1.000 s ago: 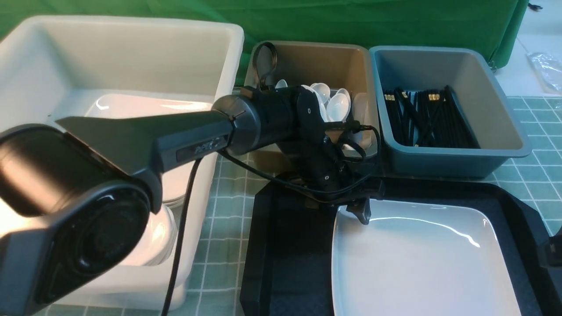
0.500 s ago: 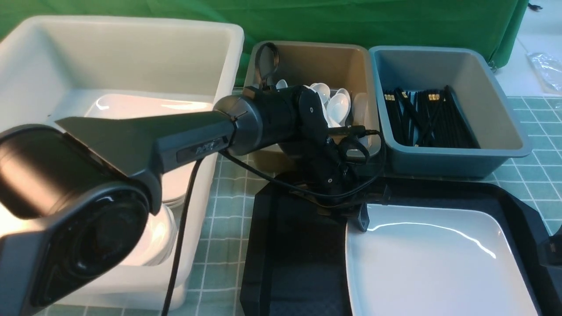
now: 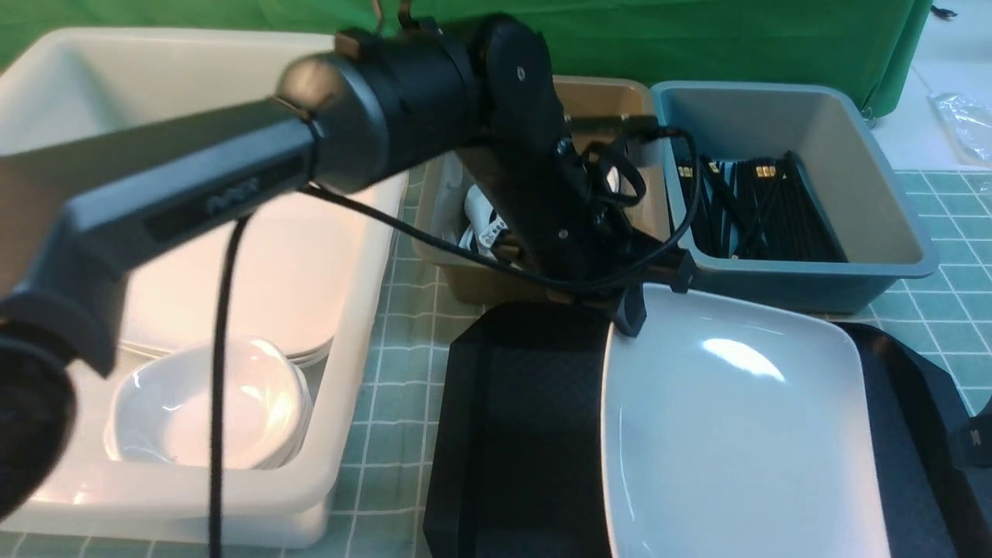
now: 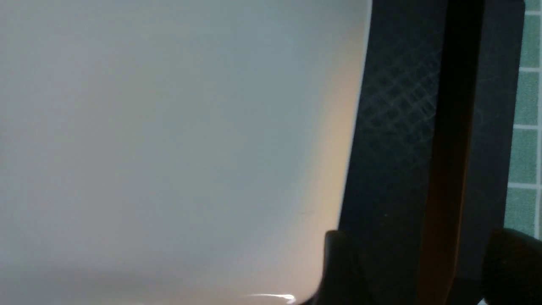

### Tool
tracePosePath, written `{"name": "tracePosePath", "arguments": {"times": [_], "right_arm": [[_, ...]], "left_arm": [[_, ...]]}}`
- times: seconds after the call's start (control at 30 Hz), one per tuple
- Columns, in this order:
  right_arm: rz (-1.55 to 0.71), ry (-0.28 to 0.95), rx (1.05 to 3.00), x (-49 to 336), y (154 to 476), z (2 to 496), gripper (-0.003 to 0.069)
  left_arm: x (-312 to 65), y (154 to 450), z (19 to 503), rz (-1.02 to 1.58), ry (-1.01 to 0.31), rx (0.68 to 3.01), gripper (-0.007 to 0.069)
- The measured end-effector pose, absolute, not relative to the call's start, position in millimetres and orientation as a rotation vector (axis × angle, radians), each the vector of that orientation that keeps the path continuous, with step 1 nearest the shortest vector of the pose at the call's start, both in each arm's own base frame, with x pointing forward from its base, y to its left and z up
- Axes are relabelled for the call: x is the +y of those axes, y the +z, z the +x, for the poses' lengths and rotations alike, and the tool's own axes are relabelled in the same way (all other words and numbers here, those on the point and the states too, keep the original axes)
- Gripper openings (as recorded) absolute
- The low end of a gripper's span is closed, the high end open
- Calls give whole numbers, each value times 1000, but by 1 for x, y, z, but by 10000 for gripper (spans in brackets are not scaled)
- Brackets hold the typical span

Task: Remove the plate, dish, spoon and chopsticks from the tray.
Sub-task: Use the left arm to put the plate into the large storage box on the left

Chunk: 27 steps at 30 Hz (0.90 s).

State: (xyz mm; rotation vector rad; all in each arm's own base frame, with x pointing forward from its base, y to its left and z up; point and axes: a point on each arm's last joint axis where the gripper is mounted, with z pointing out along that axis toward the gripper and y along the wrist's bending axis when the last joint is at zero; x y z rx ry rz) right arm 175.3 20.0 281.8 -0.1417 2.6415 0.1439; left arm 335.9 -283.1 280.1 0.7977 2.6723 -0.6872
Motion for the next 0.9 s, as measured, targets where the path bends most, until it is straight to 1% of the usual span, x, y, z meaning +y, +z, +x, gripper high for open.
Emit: {"name": "tracePosePath", "arguments": {"times": [0.03,0.23,0.5,0.57,0.6,0.63,0.67,0.77,0.8,0.83,0.9], "right_arm": [[-142,144,2642,20,282,175,459],[-141,143,2635,20,282,176,459],[-140,143,2632,20,282,176,459],[-140,143,2631,20,282,176,459],[-140,143,2631,20,282,176,459],[-140,143,2631,20,282,176,459],[-140,143,2631,20,282,176,459],[-140,143,2631,20,282,176,459],[-140,143,2631,20,282,176,459],[-140,143,2631,20,282,176,459],[-140,143,2631,20,282,176,459]], "left_arm": [[-283,281,336,798,-686,2670,18],[-272,315,323,812,-676,2600,19],[-255,352,310,810,-603,2507,23],[-248,364,306,775,-589,2485,23],[-247,365,306,775,-588,2485,23],[-237,376,305,723,-590,2470,23],[-237,376,305,723,-590,2470,23],[-205,397,310,582,-600,2441,23],[-185,408,313,510,-595,2419,23],[-182,409,314,498,-595,2415,23],[-130,431,321,311,-590,2363,23]]}}
